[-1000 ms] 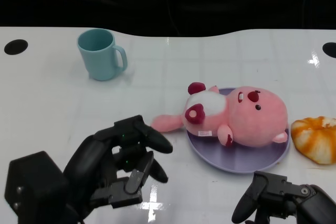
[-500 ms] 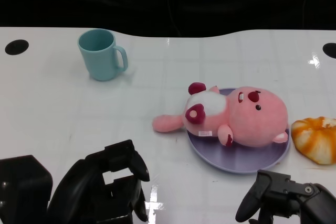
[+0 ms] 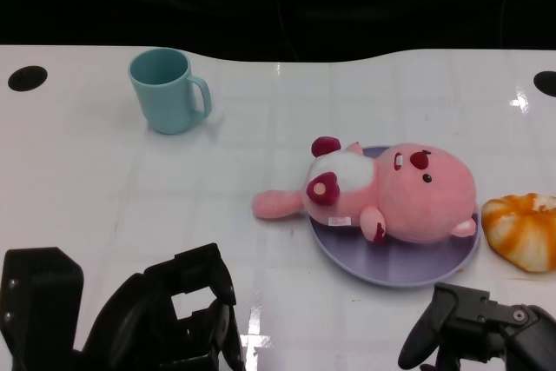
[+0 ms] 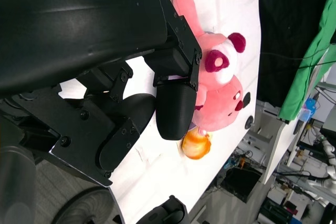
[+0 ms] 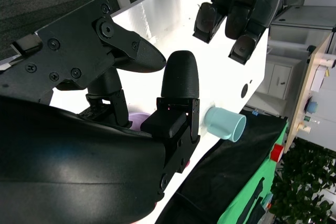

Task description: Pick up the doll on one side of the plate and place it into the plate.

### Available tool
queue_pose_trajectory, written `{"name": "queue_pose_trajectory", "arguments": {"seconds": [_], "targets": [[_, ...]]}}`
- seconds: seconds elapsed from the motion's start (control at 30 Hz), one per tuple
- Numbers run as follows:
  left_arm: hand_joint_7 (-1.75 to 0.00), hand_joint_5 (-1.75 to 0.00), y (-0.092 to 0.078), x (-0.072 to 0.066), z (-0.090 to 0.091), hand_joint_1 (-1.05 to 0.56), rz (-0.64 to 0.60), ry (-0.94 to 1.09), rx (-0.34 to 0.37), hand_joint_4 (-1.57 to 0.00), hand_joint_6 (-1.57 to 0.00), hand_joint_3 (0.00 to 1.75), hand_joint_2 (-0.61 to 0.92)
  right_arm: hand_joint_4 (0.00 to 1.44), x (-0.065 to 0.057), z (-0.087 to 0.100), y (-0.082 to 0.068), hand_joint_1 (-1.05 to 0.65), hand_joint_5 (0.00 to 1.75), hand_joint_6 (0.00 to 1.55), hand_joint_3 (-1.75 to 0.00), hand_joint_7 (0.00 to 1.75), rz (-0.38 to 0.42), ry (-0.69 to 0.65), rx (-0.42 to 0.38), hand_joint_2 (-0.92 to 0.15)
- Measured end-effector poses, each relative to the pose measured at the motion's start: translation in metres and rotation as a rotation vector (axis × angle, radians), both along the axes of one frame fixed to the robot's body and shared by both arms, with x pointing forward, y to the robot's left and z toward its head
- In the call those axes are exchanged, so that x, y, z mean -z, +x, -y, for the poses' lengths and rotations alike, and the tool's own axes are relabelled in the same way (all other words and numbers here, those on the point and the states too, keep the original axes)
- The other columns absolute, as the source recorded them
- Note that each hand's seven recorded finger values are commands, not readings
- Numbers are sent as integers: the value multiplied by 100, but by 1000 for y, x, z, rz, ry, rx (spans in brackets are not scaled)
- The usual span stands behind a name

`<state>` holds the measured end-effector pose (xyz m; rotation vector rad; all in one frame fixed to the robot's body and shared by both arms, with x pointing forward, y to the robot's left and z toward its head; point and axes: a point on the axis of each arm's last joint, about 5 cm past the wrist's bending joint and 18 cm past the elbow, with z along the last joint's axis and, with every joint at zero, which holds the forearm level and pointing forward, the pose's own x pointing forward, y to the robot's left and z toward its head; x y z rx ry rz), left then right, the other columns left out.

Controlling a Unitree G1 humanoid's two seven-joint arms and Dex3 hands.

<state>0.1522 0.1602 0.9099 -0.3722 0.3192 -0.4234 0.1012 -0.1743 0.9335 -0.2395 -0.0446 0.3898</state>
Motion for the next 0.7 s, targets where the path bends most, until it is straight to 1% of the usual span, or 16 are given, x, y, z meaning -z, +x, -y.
{"name": "queue_pose_trajectory", "arguments": {"seconds": [0.27,0.7], "targets": [[-175,-175,0,0,0,-16,-2,-3,12,-91,-74,156,33,64,0,1,-1,-13,165,60,-104,131,-5,0,5,-55],[-175,-175,0,1,-1,-16,1,0,24,-91,-74,155,34,65,1,0,-1,-13,165,60,-106,132,-1,1,-2,-55]]}}
